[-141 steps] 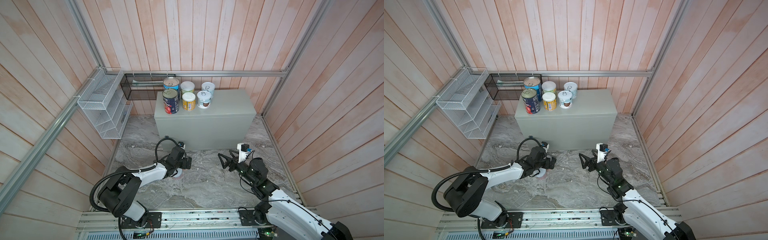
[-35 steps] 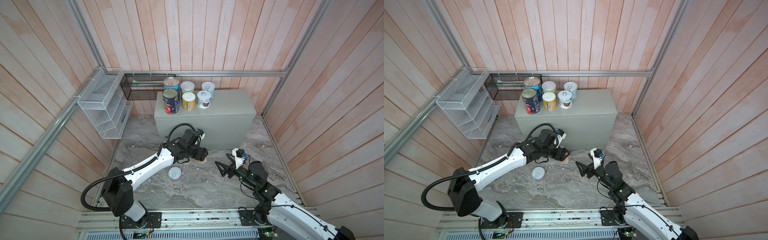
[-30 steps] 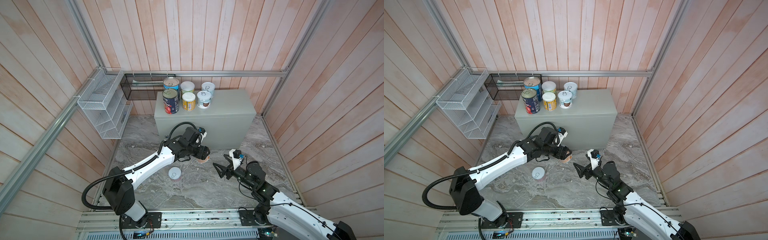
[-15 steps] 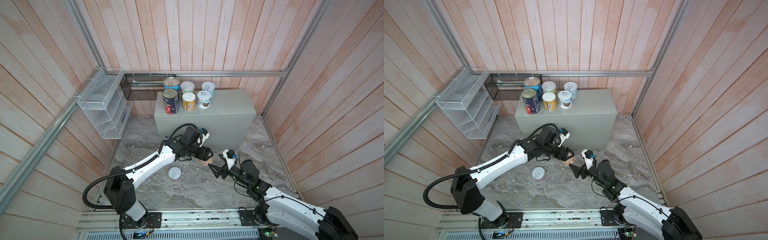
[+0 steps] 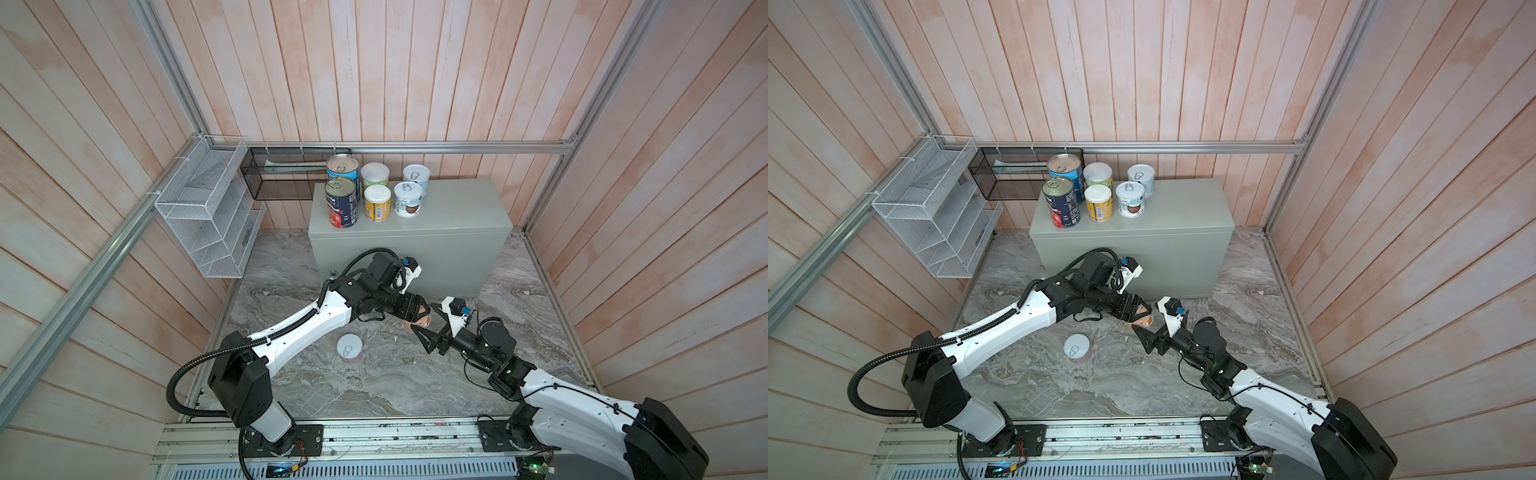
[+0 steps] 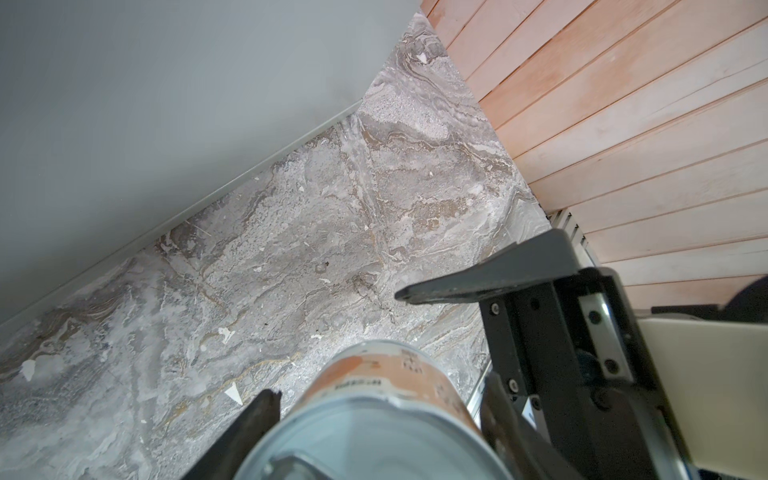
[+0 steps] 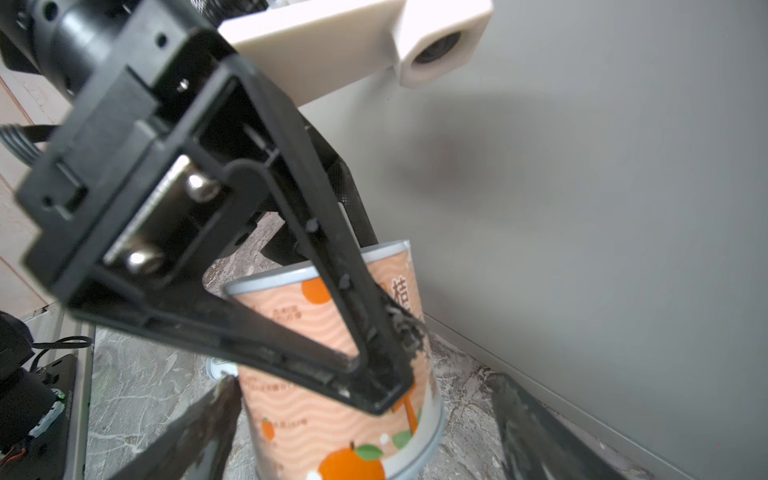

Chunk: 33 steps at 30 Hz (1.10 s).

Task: Place and organize the canned foods onto the counter
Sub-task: 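Carry the can toward the right gripper while the right gripper reaches toward it, then close the right gripper on the can held by the left gripper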

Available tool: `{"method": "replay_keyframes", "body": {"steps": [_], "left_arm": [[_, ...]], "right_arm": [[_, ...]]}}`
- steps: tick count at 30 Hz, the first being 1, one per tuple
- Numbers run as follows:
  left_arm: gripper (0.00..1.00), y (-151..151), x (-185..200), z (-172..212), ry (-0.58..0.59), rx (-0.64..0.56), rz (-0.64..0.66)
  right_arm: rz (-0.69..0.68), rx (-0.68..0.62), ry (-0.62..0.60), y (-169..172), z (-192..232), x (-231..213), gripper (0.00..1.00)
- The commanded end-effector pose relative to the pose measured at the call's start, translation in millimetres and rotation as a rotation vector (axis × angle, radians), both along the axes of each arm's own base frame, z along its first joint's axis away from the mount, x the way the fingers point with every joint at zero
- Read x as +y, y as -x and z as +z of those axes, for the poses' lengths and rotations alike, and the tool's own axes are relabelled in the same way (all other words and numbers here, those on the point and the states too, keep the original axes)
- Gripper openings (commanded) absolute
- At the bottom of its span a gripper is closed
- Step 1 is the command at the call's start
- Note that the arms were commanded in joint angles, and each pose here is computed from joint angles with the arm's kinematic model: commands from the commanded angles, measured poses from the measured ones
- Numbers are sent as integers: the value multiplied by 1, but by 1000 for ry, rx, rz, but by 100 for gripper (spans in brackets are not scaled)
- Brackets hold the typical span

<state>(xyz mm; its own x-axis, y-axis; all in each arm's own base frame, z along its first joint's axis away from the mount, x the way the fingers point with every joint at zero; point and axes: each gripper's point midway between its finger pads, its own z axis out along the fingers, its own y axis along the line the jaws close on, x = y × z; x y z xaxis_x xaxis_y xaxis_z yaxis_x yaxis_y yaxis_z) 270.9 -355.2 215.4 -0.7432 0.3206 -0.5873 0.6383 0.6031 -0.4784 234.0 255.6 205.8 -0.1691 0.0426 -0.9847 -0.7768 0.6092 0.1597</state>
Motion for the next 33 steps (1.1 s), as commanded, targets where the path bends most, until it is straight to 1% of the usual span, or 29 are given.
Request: {"method": "replay_keyframes", "body": {"steps": [1, 7, 19, 22, 26, 31, 33], "left_arm": [[52, 9, -18, 16, 88, 0, -60], [52, 16, -23, 3, 74, 29, -77], [52, 20, -24, 3, 88, 35, -89], [52, 22, -24, 1, 88, 42, -93], [52, 21, -24, -3, 87, 47, -91], [52, 20, -24, -7, 81, 51, -86], [56, 20, -23, -9, 74, 52, -82]], "right_arm": [[1, -63, -45, -3, 22, 5, 94], [-7, -75, -82, -5, 27, 5, 94], [-4, -67, -81, -9, 22, 12, 92], [-3, -67, -82, -10, 22, 13, 87], [-19, -65, -88, -12, 23, 13, 68], [-38, -60, -103, -15, 26, 11, 62], [-44, -59, -106, -15, 27, 10, 60]]}}
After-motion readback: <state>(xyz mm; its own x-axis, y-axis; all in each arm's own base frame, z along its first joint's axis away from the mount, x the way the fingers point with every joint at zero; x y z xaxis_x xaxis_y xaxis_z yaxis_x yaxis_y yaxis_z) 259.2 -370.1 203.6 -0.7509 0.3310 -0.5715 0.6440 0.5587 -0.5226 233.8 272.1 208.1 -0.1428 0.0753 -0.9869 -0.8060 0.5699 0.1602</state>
